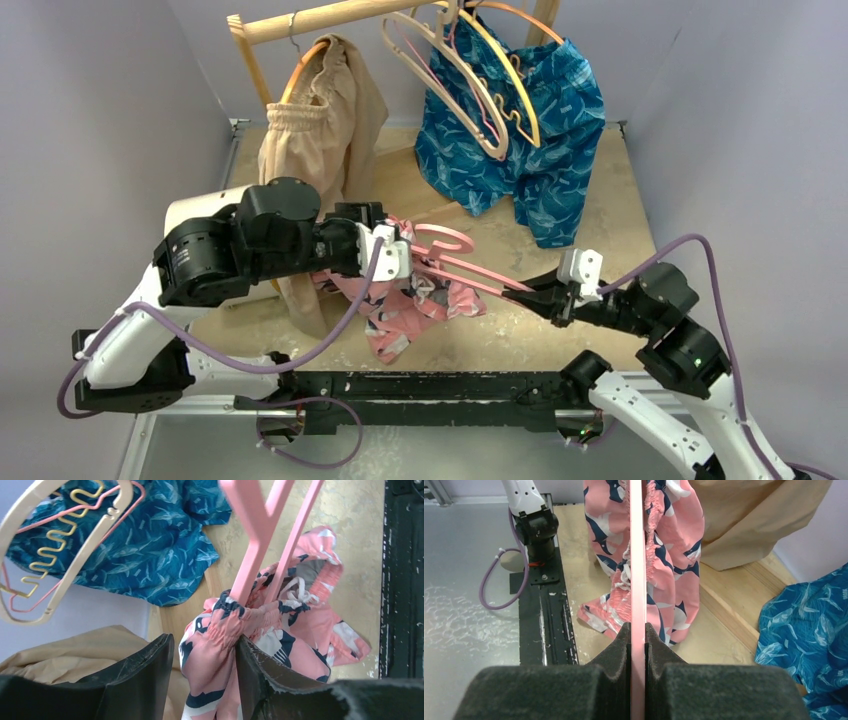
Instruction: Place the shorts on the hanger
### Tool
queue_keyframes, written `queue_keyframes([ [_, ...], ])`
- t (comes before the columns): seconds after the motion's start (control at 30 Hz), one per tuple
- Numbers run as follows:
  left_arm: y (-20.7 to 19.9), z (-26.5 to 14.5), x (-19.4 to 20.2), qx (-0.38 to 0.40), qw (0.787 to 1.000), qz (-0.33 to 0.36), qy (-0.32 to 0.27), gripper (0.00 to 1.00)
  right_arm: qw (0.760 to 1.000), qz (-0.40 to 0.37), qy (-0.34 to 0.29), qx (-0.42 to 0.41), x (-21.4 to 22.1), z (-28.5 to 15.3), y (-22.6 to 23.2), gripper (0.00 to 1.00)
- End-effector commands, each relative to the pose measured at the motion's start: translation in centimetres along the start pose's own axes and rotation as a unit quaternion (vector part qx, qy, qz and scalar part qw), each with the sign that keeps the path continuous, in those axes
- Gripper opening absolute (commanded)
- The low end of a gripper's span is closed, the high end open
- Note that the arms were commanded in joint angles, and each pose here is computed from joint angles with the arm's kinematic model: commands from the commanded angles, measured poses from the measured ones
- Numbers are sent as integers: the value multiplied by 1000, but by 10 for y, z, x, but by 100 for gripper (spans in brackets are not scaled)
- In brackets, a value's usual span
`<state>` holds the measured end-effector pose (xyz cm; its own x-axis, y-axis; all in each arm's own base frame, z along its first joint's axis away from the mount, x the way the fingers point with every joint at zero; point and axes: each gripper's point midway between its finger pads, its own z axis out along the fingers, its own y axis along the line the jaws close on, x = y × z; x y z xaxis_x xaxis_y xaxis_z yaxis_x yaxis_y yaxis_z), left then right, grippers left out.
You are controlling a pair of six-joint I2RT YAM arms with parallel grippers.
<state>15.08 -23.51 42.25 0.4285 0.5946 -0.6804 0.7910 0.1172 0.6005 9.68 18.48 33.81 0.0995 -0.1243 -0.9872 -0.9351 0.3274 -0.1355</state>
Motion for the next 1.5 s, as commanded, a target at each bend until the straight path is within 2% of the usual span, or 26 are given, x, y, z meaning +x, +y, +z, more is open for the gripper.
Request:
queue_keyframes([
  [0.0, -3, -5, -17, 24, 999, 8, -36, 44, 996, -62, -67, -20, -43, -1, 3, 0],
  [0.2, -30, 12, -15, 85, 996, 1, -41, 28, 993, -78, -84, -30, -58, 5, 1, 0],
  [0.3, -38, 16, -21, 101, 993, -4, -61, 25, 992, -88, -87, -25, -63, 8, -4, 0],
  [0.37, -38, 15, -30, 103, 991, -6, -83, 17, 991, -93, -93, -28, -67, 9, -4, 0],
  [0.43, -39, 13, -37, 109, 989, -3, -100, 3, 990, -97, -96, -29, -70, 11, -5, 0],
  [0.47, -40, 12, -39, 112, 988, -1, -105, 0, 990, -98, -97, -27, -70, 12, -6, 0],
  [0.57, -35, 12, -37, 98, 990, 0, -100, 0, 992, -85, -97, -6, -70, 11, -13, 0],
  [0.6, -30, 12, -35, 83, 992, -5, -96, 0, 992, -74, -98, 6, -69, 10, -15, 4],
  [0.7, -17, 10, -30, 36, 995, -18, -94, 0, 991, -28, -117, 54, -68, 1, -24, 27],
  [0.8, -7, 7, -31, -1, 994, -34, -105, 0, 982, 41, -146, 116, -67, -14, -35, 44],
  [0.93, 11, 4, -29, -62, 990, -58, -111, 0, 952, 118, -196, 202, -77, -48, -49, 60],
  [1.13, 39, 0, -27, -152, 974, -115, -125, 0, 919, 216, -222, 245, -75, -67, -55, 62],
  [1.3, 61, -13, -38, -213, 941, -197, -173, 0, 901, 277, -195, 273, -55, -58, -66, 59],
  [1.47, 63, -17, -51, -210, 914, -267, -223, 0, 892, 319, -134, 291, -28, -30, -80, 55],
])
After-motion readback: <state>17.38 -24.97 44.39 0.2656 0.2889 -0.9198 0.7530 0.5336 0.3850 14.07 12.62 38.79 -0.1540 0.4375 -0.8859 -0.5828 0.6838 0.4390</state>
